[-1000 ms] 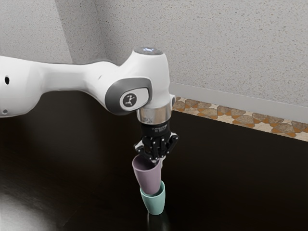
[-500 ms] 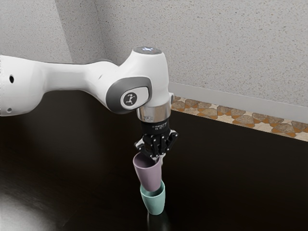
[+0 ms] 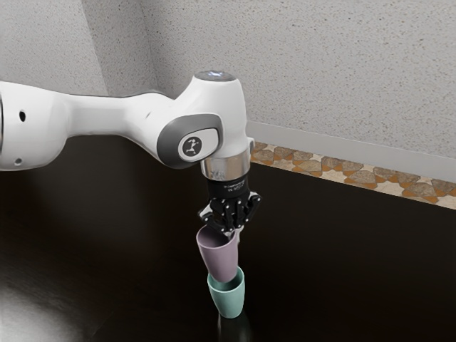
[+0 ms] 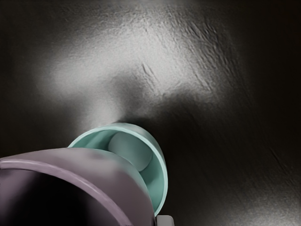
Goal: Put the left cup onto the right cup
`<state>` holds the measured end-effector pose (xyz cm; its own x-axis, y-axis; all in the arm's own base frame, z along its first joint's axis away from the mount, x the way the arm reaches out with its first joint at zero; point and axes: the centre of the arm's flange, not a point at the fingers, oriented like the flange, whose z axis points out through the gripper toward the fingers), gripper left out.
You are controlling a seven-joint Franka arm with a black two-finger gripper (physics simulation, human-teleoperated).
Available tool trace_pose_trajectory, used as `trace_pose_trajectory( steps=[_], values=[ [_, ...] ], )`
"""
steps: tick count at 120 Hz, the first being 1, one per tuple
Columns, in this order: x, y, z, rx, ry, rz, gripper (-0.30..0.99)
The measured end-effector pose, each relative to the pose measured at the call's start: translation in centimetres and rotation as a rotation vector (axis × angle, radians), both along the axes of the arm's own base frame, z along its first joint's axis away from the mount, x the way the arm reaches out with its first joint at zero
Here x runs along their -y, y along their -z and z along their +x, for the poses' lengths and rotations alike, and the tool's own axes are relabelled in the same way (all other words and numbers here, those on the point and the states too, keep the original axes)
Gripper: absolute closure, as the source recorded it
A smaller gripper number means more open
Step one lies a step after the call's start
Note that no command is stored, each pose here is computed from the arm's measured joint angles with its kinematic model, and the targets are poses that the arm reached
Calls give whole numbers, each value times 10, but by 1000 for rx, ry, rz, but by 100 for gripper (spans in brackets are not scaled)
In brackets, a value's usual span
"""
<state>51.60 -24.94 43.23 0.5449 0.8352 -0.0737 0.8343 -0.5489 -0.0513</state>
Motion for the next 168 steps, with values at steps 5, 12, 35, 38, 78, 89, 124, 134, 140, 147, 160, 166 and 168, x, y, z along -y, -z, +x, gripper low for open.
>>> trace_pose_trajectory(
  steps=[5, 12, 35, 38, 78, 89, 124, 134, 140, 147, 160, 166, 168],
  values=[
    [0, 1, 0, -1, 1, 0, 79],
    [1, 2, 0, -2, 2, 0, 79],
    [1, 9, 2, -4, 5, -2, 79],
    [2, 9, 2, -5, 5, -2, 79],
    [-5, 14, 6, -4, -5, -3, 79],
    [-5, 16, 7, -7, -4, -2, 79],
    [-4, 22, 7, -13, -2, -1, 79],
    [-4, 23, 7, -13, -2, -1, 79],
    [-4, 24, 7, -13, -2, -1, 79],
    [-5, 26, 7, -14, -2, -1, 78],
    [-5, 28, 6, -11, 2, 1, 73],
    [-5, 30, 6, -12, 8, 4, 61],
    [-5, 30, 6, -12, 11, 4, 58]
  ],
)
